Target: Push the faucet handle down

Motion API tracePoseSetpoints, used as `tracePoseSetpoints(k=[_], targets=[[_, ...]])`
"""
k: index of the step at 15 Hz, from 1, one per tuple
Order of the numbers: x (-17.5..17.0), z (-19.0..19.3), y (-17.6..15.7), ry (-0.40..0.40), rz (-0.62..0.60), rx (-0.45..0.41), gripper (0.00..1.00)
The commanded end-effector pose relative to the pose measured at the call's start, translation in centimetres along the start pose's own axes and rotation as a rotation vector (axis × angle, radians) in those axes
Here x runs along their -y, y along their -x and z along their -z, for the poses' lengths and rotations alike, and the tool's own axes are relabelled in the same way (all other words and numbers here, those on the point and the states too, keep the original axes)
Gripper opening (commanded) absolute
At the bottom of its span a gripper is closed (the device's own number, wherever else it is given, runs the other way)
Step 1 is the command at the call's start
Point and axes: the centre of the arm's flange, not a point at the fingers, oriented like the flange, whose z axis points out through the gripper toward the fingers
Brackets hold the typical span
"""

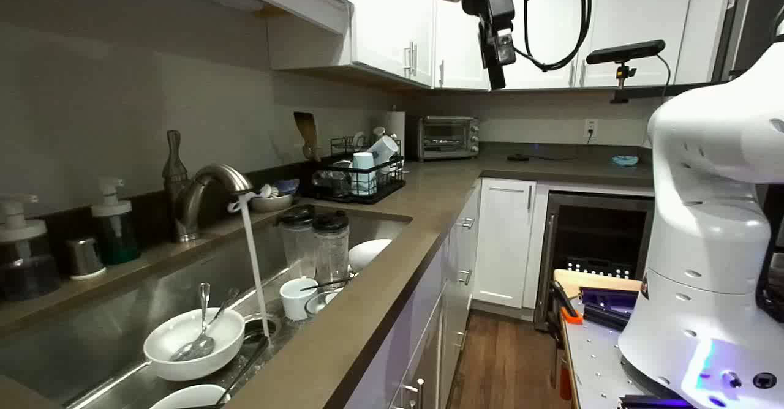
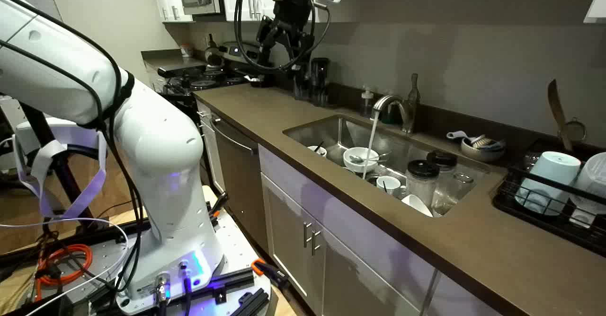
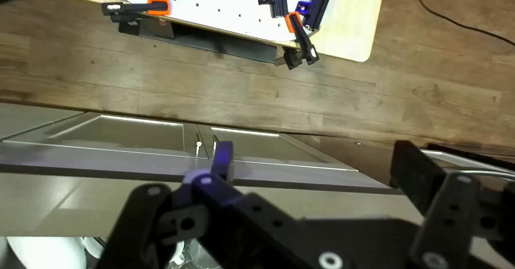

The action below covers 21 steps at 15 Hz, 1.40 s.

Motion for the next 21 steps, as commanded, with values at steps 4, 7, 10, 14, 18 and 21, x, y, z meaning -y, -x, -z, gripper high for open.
tracePoseSetpoints(k=[4,7,10,14,18,21], targets=[[0.0,0.0,0.0,0.000,0.000,0.000,1.00],[0.0,0.0,0.0,0.000,0.000,0.000,1.00],[0.0,0.0,0.0,0.000,0.000,0.000,1.00],[-0.2,0.0,-1.2,0.002,0.019,-0.020,1.00],[-1.1,-0.1,-3.1,0.005,0.044,-0.117,1.00],[-1.5,-0.5,-4.5,0.019,0.083,-0.169,1.00]])
